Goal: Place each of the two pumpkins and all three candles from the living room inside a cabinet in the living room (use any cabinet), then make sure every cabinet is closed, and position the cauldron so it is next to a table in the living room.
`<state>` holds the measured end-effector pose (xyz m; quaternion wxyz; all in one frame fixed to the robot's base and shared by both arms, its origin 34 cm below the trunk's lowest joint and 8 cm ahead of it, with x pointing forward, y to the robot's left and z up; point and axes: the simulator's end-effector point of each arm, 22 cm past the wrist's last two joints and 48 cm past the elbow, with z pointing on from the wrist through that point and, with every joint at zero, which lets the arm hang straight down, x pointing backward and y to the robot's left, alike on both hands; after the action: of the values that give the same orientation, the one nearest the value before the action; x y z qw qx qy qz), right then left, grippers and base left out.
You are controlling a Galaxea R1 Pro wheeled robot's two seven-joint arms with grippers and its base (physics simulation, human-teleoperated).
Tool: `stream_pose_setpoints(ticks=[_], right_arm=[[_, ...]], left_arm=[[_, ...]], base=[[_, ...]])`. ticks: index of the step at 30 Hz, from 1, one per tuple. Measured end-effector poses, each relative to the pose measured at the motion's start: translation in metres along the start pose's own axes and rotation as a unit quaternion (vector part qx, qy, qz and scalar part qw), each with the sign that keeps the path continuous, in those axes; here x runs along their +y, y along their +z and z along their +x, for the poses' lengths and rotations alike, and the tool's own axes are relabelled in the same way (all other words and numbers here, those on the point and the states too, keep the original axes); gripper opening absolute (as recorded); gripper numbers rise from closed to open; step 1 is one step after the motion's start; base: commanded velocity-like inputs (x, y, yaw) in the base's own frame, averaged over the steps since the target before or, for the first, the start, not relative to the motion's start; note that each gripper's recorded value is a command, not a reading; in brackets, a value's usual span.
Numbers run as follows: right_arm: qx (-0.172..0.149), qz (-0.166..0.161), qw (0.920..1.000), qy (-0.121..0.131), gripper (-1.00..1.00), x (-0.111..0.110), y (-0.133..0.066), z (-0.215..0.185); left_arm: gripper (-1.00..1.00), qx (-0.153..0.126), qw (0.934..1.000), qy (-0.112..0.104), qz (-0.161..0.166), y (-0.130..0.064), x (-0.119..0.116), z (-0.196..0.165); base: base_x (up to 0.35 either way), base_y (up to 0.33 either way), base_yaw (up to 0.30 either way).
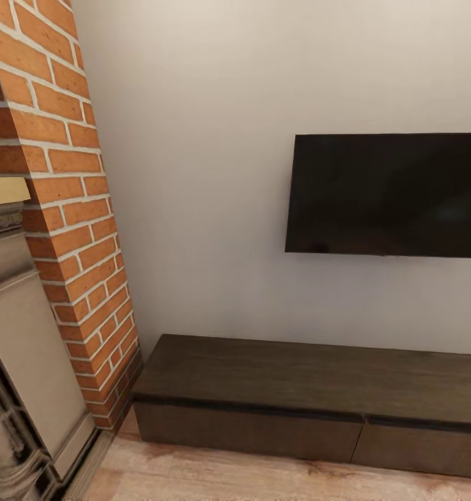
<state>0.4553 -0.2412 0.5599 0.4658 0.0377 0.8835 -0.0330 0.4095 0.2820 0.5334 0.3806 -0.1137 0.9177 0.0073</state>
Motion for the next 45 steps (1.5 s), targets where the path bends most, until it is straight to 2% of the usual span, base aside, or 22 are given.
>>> stream_pose_setpoints(ticks=[14, 17, 22, 29, 32, 34, 38, 41, 45], right_arm=[[-0.006, -0.002, 1.0, 0.002, 1.0, 0.006, 0.015, 0.014], [-0.02, -0.001, 0.9998, 0.004, 1.0, 0.006, 0.022, 0.005], [-0.066, 0.0, 0.9978, 0.008, 1.0, 0.006, 0.045, -0.036], [-0.089, 0.003, 0.9958, 0.019, 1.0, 0.008, 0.062, -0.055], [-0.102, 0.011, 0.994, 0.037, 1.0, 0.006, 0.069, -0.064], [-0.116, 0.022, 0.9912, 0.06, 1.0, 0.001, 0.075, -0.078], [-0.139, 0.039, 0.9807, 0.132, 1.0, -0.008, 0.091, -0.109], [-0.146, 0.018, 0.9733, 0.176, 1.0, 0.003, 0.108, -0.138], [-0.16, 0.002, 0.9673, 0.197, 1.0, 0.015, 0.114, -0.157]], left_arm=[[1.0, -0.011, 0.9999, -0.001, 0.003, 0.018, -0.001, 0.009], [1.0, -0.011, 0.9999, -0.001, 0.003, 0.021, 0.0, 0.013], [1.0, -0.01, 0.9999, -0.001, 0.002, 0.027, 0.001, 0.02], [1.0, -0.01, 0.9999, -0.002, 0.001, 0.035, 0.003, 0.03], [1.0, -0.01, 0.9999, -0.002, 0.001, 0.039, 0.003, 0.034], [1.0, -0.011, 0.9999, -0.002, 0.0, 0.041, 0.004, 0.036], [1.0, -0.011, 0.9999, -0.002, 0.0, 0.046, 0.005, 0.042], [1.0, -0.013, 0.9999, -0.003, 0.0, 0.05, 0.006, 0.045], [1.0, -0.018, 0.9998, -0.004, 0.001, 0.055, 0.005, 0.046]], base=[[-0.001, 0.0, 0.0], [0.0, 0.0, 0.0], [0.0, 0.0, 0.0], [0.0, 0.0, 0.0], [0.0, 0.0, 0.0], [0.0, 0.0, 0.0], [0.0, 0.0, 0.0], [0.0, 0.0, 0.0], [0.0, 0.0, 0.0]])
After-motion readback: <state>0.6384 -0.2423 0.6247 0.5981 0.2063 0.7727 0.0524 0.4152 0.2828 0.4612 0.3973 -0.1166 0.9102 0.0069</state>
